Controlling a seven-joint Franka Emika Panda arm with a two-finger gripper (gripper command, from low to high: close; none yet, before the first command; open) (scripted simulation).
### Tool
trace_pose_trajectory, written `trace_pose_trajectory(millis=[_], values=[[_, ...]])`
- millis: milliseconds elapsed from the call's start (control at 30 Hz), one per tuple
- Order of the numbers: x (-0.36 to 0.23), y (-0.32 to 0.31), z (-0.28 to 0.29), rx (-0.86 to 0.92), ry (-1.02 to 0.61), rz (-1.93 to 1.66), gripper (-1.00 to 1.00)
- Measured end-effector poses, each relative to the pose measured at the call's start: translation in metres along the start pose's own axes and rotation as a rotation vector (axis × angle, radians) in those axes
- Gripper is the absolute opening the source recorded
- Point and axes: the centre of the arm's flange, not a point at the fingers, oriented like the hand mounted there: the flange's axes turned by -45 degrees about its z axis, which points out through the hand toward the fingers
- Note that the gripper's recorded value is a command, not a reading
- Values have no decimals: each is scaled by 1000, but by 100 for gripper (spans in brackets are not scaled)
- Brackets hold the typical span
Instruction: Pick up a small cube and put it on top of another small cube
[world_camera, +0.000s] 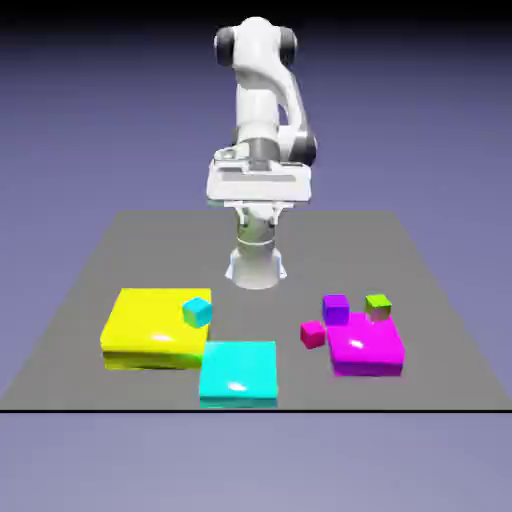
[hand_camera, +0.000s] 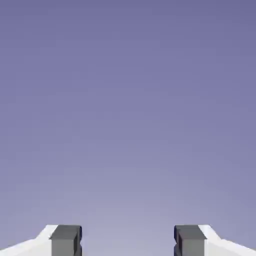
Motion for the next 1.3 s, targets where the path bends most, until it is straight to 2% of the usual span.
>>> trace_pose_trajectory(millis=[367, 733, 767, 967, 1000, 1067, 1300], values=[[-107, 19, 134, -20, -665, 617, 0], [-224, -26, 201, 83, -1340, 1279, 0], [-229, -31, 203, 96, -1383, 1319, 0], [-270, -64, 231, 97, -1383, 1319, 0], [-274, -66, 233, 96, -1383, 1319, -100], [-274, -66, 233, 96, -1383, 1320, -100], [-206, -34, 204, 114, -1358, 1255, -100]])
